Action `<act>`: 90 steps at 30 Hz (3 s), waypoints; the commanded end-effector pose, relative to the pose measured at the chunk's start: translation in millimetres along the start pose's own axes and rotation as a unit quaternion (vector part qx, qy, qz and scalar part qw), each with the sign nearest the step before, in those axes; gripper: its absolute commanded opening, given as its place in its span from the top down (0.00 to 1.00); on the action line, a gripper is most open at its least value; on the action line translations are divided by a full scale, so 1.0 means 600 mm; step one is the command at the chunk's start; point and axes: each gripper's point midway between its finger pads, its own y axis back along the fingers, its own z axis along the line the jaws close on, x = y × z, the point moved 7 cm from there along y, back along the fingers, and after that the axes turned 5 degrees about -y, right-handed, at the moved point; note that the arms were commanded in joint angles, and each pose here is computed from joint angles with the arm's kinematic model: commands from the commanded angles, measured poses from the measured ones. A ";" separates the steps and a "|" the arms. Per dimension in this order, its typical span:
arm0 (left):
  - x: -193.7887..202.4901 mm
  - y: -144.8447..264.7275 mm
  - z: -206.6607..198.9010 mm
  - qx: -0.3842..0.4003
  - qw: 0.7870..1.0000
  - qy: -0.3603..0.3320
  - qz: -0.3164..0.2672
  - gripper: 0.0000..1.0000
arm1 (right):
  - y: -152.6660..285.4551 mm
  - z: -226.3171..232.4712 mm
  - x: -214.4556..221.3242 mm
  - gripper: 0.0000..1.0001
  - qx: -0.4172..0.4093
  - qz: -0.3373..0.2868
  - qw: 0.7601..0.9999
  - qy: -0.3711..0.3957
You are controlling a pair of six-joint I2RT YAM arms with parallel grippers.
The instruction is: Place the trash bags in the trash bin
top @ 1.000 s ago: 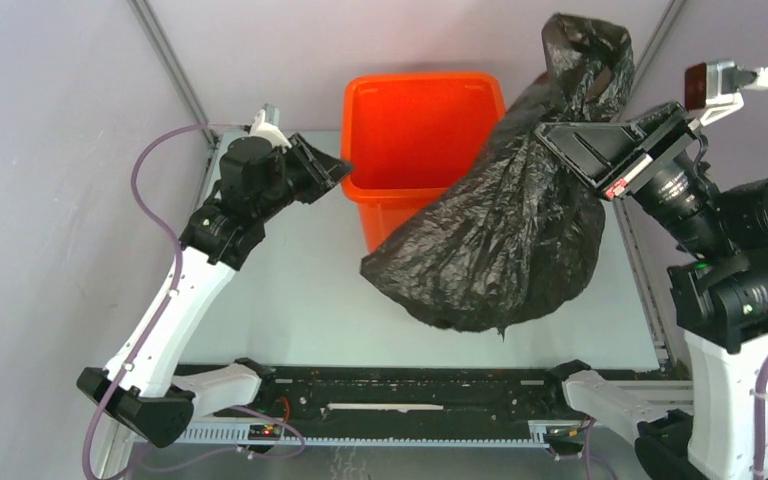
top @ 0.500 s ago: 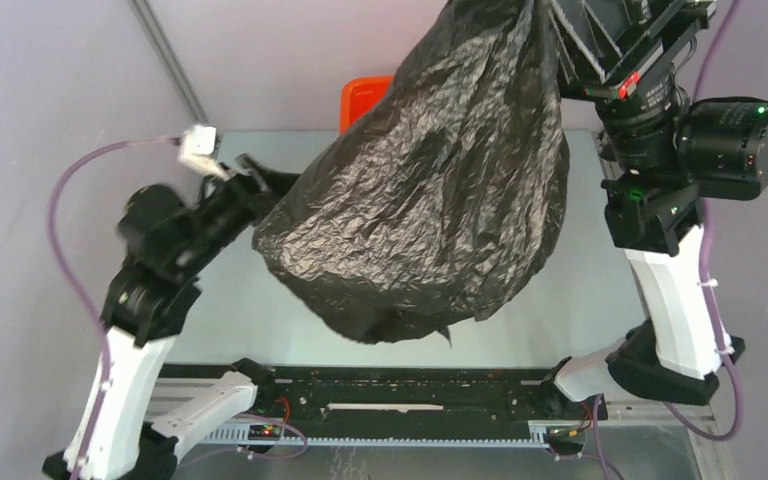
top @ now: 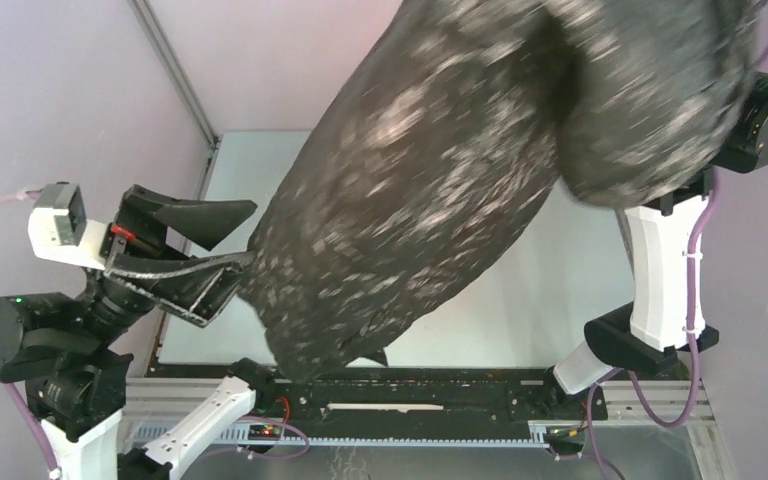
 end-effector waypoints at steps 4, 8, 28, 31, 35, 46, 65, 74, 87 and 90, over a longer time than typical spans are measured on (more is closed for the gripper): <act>-0.021 -0.028 -0.008 0.040 0.998 0.034 -0.027 0.05 | 0.018 -0.032 -0.116 1.00 0.023 -0.083 0.993 0.083; -0.020 -0.036 0.026 -0.033 0.996 0.059 -0.055 0.06 | 0.033 -0.086 -0.160 1.00 0.082 -0.092 0.978 0.169; 0.098 -0.250 0.101 -0.090 0.980 -0.071 0.162 0.00 | 0.050 -0.199 -0.217 1.00 0.193 -0.108 0.947 0.232; 0.123 -0.270 0.134 -0.151 0.965 -0.089 0.197 0.00 | 0.051 -0.197 -0.215 1.00 0.192 -0.108 0.952 0.210; 0.152 -0.304 0.146 -0.153 0.960 -0.084 0.220 0.00 | 0.051 -0.186 -0.201 1.00 0.184 -0.101 0.960 0.185; -0.058 -0.317 0.137 -0.204 0.972 -0.108 -0.033 0.91 | 0.058 -0.102 -0.124 1.00 0.164 -0.048 0.974 0.147; -0.060 -0.425 0.197 -0.146 0.980 -0.045 -0.127 1.00 | 0.077 -0.036 -0.082 1.00 0.162 -0.005 0.973 0.167; 0.000 -0.487 0.236 -0.059 0.994 0.017 -0.091 1.00 | 0.095 -0.059 -0.100 1.00 0.200 0.017 0.944 0.264; 0.090 -0.408 0.340 -0.164 0.982 0.093 -0.016 0.87 | 0.131 -0.157 -0.101 1.00 0.258 0.048 0.943 0.204; 0.102 -0.352 0.358 -0.214 0.973 0.081 -0.013 0.67 | 0.131 -0.184 -0.085 1.00 0.264 0.063 0.945 0.184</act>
